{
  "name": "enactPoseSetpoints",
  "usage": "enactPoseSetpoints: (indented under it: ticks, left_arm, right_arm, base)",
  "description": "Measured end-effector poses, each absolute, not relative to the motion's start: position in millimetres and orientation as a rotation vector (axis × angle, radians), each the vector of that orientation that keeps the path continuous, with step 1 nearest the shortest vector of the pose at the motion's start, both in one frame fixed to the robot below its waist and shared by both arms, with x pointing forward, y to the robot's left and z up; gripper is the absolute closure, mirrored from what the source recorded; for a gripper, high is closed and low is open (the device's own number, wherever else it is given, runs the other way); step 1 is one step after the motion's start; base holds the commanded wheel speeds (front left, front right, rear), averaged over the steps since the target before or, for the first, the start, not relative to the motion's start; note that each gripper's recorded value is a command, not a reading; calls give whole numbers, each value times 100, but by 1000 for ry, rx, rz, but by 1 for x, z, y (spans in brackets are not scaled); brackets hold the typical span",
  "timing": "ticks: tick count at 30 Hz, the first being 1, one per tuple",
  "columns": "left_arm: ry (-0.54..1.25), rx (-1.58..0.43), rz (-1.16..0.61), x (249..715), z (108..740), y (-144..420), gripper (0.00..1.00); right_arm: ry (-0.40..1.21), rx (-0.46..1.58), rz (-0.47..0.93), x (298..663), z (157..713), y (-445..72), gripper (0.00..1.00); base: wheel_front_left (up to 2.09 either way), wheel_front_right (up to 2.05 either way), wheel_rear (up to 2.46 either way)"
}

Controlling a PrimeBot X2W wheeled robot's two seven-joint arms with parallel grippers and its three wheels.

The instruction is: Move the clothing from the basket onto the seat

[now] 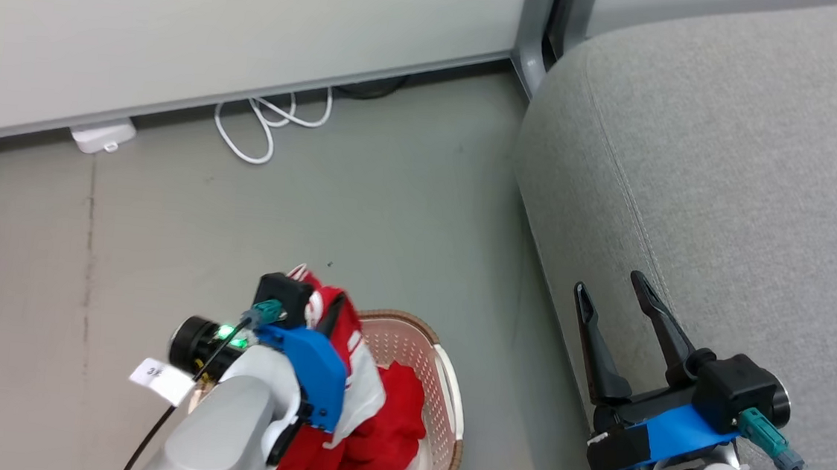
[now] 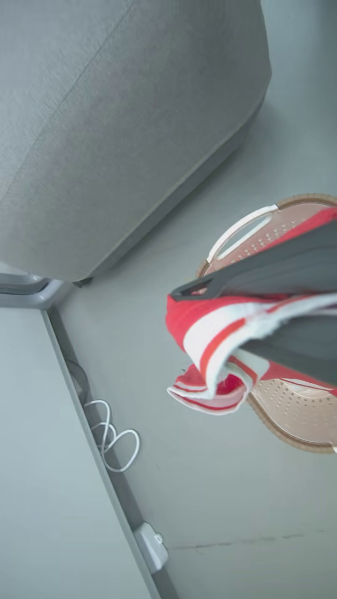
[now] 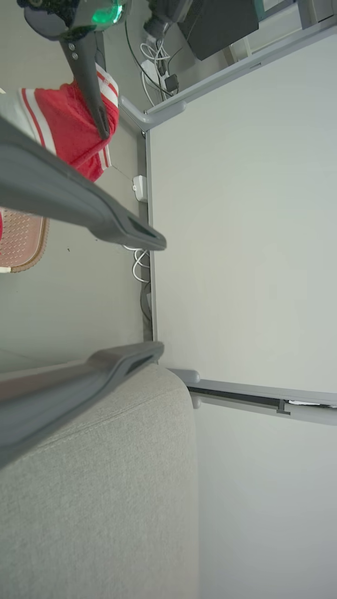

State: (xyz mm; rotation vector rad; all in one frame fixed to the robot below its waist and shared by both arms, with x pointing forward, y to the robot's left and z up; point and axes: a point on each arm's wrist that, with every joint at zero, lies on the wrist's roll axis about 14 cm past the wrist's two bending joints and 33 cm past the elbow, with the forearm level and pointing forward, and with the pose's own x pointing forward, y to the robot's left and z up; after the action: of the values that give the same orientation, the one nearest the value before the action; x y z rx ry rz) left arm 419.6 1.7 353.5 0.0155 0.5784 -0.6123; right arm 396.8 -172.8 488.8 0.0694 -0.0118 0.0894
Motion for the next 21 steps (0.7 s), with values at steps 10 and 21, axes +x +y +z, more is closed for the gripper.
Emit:
enactPoseSetpoints:
  ticks: [10,21]
  left_arm:
    - [342,-50,-711,433,450,-34,100]
    - [186,-92,-764,435,528,-49,100]
  right_arm:
    - [-42,81,143,394,504,-154,0]
    - [-61,74,196,387,517,-136,0]
  base:
    - [0,0,0]
    - [0,0,0]
